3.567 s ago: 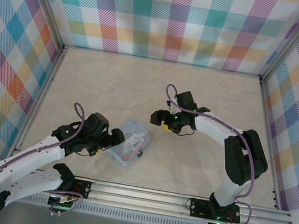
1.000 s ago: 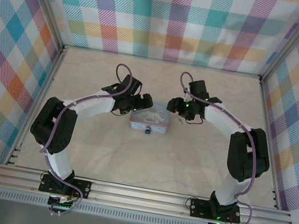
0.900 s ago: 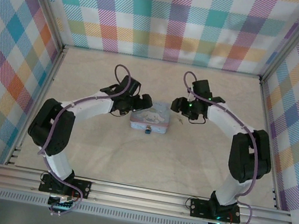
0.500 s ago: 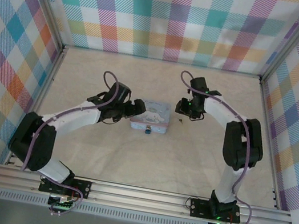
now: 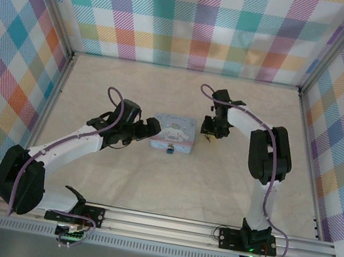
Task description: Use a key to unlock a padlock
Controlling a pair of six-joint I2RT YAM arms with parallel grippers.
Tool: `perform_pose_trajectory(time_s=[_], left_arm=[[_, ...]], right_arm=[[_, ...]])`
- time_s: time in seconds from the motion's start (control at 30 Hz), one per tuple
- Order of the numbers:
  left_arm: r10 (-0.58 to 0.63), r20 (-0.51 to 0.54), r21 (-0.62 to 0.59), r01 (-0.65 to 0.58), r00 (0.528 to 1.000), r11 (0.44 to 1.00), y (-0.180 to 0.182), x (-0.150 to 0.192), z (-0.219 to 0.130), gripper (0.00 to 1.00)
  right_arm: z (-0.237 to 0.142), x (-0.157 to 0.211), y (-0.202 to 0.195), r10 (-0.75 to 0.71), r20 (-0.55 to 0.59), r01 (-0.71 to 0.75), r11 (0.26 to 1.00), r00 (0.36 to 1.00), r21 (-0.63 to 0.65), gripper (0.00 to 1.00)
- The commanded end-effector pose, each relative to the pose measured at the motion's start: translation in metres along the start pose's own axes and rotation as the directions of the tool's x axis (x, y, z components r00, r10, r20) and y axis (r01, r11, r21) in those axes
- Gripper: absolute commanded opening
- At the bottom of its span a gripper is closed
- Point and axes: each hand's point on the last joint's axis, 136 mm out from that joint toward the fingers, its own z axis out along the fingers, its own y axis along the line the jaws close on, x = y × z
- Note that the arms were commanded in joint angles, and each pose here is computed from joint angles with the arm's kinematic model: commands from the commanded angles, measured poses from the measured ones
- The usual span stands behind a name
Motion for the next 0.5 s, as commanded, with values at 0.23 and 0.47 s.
perform_pose_trajectory(time_s=[0.23,0.47], left_arm=[[-0.022,-0.026,-0.02,0.022,0.999,1.0,0.009,0.009,0.003,0.97],[-0.03,-0.029,-0.024,0.029,0.999,0.999,0.012,0.011,0.005,0.97]], right_arm=[[0.014,0.005,-0.001,-0.036,-0.046,0.038,0.998,0.998,0.049,0.34],[0.024,0.012,-0.004,-0.042,-0.076,0.047,0.997,0.996,0.06,0.16]])
